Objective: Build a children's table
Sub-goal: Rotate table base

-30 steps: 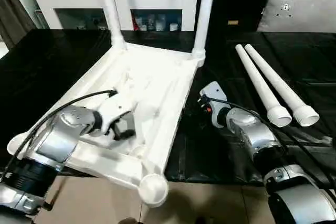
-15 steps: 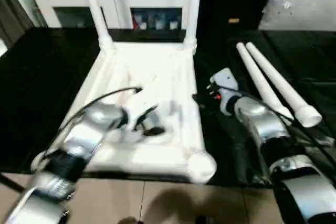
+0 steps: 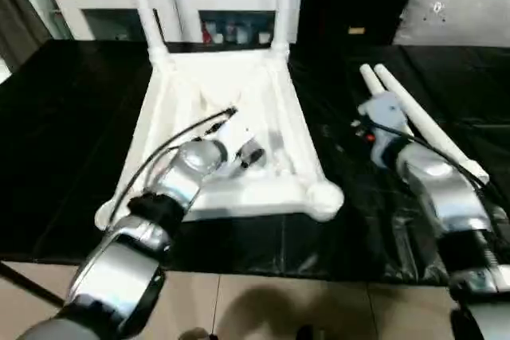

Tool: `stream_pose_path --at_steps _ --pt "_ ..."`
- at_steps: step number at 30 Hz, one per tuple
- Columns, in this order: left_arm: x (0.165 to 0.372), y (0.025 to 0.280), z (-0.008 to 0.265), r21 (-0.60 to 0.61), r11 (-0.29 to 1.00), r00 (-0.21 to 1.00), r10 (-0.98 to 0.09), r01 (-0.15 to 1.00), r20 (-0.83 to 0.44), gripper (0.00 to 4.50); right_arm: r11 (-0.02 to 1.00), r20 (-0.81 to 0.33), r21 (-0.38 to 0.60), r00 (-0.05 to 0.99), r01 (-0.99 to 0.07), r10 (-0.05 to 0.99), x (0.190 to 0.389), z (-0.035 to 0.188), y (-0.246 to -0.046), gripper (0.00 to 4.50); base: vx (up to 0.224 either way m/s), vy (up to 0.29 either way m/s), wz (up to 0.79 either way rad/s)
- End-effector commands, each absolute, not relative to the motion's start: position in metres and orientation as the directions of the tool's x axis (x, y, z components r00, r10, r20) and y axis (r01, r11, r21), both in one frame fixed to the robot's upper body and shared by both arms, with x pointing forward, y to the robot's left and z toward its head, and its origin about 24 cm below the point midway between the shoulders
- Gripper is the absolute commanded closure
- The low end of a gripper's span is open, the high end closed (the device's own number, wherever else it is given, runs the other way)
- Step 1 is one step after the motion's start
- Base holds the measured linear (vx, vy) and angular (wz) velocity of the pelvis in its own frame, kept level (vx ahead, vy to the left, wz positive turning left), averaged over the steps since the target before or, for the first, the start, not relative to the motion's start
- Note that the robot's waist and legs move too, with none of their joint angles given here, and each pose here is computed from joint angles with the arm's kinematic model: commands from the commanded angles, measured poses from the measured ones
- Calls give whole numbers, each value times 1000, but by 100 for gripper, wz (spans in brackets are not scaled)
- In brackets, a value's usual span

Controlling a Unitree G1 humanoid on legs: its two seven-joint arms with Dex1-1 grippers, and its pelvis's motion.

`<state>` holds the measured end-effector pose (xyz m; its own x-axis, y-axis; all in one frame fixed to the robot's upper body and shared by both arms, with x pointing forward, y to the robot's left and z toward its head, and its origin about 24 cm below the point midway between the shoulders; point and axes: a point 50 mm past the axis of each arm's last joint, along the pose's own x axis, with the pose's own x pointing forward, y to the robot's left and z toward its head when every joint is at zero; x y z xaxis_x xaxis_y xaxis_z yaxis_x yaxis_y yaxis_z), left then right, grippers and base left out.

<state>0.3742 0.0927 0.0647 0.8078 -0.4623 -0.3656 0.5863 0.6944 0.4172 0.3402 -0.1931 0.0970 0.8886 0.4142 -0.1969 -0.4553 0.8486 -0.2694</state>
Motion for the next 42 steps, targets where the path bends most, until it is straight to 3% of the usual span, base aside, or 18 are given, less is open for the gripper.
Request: stream_pose_path --at_steps 1,9,11,16,19,22,25,30,34,38,40,42 --pt "378 91 81 347 746 822 -504 569 -264 10 858 -154 -245 892 -451 425 334 108 -191 0 0 0 0" --pt "363 95 92 208 673 703 -695 709 -149 10 849 -120 -201 873 -488 473 311 111 -187 0 0 0 0" --pt "347 102 89 249 575 621 -761 779 -188 10 825 -104 -102 830 -556 547 299 112 -183 0 0 0 0" --pt "330 112 85 267 489 548 -801 831 -241 10 845 -124 -59 844 -532 522 291 109 -186 0 0 0 0" --pt "319 122 72 320 382 485 -797 867 -359 10 849 -130 -40 845 -527 519 286 102 -182 0 0 0 0" --pt "311 123 68 297 320 423 -809 899 -408 10 838 -130 -2 831 -545 540 280 100 -178 0 0 0 0" --pt "310 121 68 297 315 420 -803 902 -424 10 844 -127 21 835 -537 535 278 100 -177 0 0 0 0" --pt "329 120 65 391 410 558 -707 824 -434 10 840 -143 24 830 -542 539 271 99 -174 0 0 0 0" --pt "334 116 66 394 465 602 -698 793 -388 10 853 -133 15 844 -522 519 269 99 -172 0 0 0 0" --pt "325 106 86 185 625 651 -742 758 -161 10 912 -93 22 907 -411 411 269 104 -171 0 0 0 0" --pt "321 109 92 92 742 748 -659 664 -81 10 943 -146 70 932 -325 332 266 100 -171 0 0 0 0" --pt "315 116 97 12 820 821 -572 572 -10 10 951 -121 62 943 -303 309 265 101 -169 0 0 0 0"
